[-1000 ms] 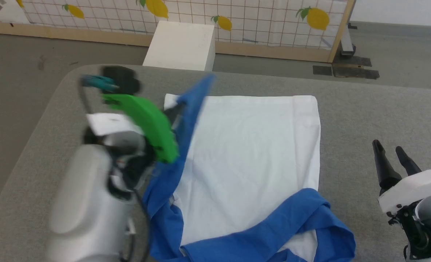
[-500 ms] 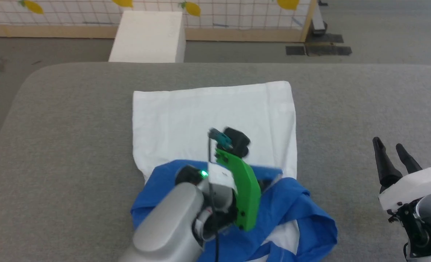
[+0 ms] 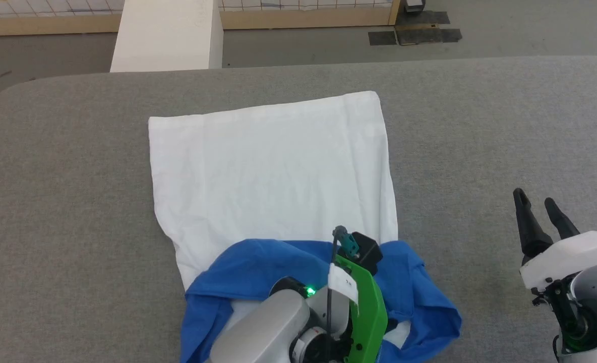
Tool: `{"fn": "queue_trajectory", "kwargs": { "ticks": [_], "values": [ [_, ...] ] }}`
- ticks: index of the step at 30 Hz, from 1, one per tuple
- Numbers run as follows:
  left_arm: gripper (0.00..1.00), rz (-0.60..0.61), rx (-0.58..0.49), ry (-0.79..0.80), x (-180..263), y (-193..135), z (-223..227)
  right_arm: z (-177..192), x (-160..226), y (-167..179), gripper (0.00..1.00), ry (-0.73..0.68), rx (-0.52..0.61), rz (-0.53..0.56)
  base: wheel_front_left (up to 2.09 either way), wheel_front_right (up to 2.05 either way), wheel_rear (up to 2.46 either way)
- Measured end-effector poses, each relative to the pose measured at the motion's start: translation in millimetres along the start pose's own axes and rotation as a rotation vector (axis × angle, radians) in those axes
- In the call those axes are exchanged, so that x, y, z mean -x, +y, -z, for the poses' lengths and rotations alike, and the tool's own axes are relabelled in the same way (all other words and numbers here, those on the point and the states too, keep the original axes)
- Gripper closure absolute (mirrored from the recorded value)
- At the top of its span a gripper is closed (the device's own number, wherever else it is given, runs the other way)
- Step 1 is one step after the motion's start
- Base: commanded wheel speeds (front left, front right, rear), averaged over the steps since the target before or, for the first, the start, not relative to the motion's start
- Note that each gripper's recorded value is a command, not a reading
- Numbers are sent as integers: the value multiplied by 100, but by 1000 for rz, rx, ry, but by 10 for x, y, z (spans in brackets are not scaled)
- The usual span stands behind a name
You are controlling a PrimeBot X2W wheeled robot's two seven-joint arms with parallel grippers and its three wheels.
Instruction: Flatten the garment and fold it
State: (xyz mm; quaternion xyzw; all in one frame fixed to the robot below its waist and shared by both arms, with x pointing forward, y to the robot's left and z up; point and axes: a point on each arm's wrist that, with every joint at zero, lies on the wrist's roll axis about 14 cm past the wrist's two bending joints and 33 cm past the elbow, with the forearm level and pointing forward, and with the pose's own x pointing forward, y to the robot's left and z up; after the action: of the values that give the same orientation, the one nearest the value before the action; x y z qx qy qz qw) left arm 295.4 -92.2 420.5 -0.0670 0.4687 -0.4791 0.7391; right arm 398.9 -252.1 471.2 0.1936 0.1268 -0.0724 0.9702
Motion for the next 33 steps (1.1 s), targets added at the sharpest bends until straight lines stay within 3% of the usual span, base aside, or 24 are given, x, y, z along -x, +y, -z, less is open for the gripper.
{"fn": "queue_trajectory", "kwargs": {
  "ticks": [1, 2, 10, 15, 20, 21, 24, 28, 33],
  "values": [
    [56, 5, 10, -6, 9, -8, -10, 14, -5, 18, 0, 4, 0, -5, 0, 0, 0],
    [0, 13, 21, -23, 25, -25, -41, 24, -9, 32, 0, 5, -1, -9, 0, 0, 0],
    [0, 132, 84, -214, 313, -309, -505, -4, -11, 130, 0, -4, -6, -36, 0, 0, 0],
    [0, 114, 98, -543, 858, -218, -1216, -82, 3, 272, 0, -25, 0, -75, 0, 0, 0],
    [0, -110, 70, -854, 1610, 346, -1619, -144, 12, 458, 0, -36, 16, -126, 0, 0, 0],
    [0, -257, 60, -954, 1965, 694, -1624, -161, 6, 536, 0, -35, 27, -146, 0, 0, 0],
    [0, -439, 41, -1096, 2492, 1083, -1594, -152, -12, 638, 0, -25, 44, -171, 0, 0, 0],
    [0, -668, 31, -1183, 2966, 1539, -1338, -99, -45, 729, 0, 4, 63, -193, 0, 0, 0],
    [0, -820, 63, -1232, 3193, 1859, -969, -68, -121, 793, 0, 37, 88, -203, 0, 0, 0]
  ]
}}
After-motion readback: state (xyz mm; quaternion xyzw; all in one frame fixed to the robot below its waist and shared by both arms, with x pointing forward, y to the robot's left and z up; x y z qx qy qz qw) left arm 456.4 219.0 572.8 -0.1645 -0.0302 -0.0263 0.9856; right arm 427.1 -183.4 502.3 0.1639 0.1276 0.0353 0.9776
